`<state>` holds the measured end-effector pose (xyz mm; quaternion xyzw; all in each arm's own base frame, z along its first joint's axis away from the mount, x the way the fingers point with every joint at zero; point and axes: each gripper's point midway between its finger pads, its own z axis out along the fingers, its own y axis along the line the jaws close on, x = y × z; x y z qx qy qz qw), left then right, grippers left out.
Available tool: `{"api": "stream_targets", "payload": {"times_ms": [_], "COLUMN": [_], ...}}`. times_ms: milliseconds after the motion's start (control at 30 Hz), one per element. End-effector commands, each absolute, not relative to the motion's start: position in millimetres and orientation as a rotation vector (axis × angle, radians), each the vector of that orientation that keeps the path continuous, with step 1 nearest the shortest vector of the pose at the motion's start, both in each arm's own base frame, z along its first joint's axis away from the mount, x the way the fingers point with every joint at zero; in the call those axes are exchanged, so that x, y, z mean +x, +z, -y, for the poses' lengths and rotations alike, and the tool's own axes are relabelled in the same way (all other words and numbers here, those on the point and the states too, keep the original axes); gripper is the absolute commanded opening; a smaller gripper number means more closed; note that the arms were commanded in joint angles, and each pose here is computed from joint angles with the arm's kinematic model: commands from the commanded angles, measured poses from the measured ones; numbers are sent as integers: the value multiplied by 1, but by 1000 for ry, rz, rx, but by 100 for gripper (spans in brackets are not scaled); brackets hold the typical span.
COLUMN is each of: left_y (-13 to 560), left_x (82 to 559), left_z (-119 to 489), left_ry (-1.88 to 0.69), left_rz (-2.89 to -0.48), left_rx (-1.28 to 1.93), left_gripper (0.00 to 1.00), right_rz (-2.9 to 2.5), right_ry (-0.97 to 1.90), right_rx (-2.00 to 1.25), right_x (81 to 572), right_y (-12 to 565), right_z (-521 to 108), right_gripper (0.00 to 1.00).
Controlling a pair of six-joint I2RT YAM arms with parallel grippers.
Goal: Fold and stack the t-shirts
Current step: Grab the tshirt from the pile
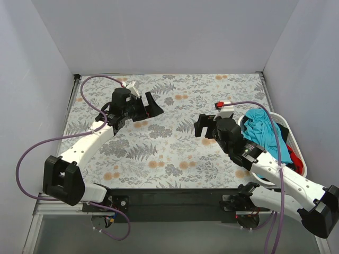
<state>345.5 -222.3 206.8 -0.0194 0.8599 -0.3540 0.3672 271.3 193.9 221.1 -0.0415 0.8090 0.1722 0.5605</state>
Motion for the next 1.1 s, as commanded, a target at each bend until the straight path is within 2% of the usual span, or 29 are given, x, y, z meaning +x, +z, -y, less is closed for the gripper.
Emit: {"api": "stream_targets", "payload": {"times_ms": [0,267,333,533,567,767,933,1067], "left_y": [222,219,221,210,210,197,195,196], "left_x": [335,320,316,303,301,291,288,288], "left_z": [220,221,221,223,223,218,217,217], "left_ry": [-925,-971,-989,-1029,-1034,-1022,-1025,-1019], "left_rz": [-2171,-2201,-2201,-2236,-2237,-2248,-2249,-2241], "left_rx": [-18,-45,-50,-34,-30,-33,-22,-22], "left_gripper": [98,98,97,95,95,95,95,95], "right_rz": [-1890,-1981,-2022,-2076,-2075,-2006,-2108,-2184], "right_ry": [390,306,208,-103,-156,-318,-307,-299], "right_rx": [-50,-45,-23,231,363,709,799,817], "right_x": [271,274,277,312,321,323,327,328], "right_y": [229,224,216,223,222,225,185,154], "right_z": [-185,-182,-170,-82,-42,60,78,75], "right_gripper": [98,98,98,96,93,92,86,77]}}
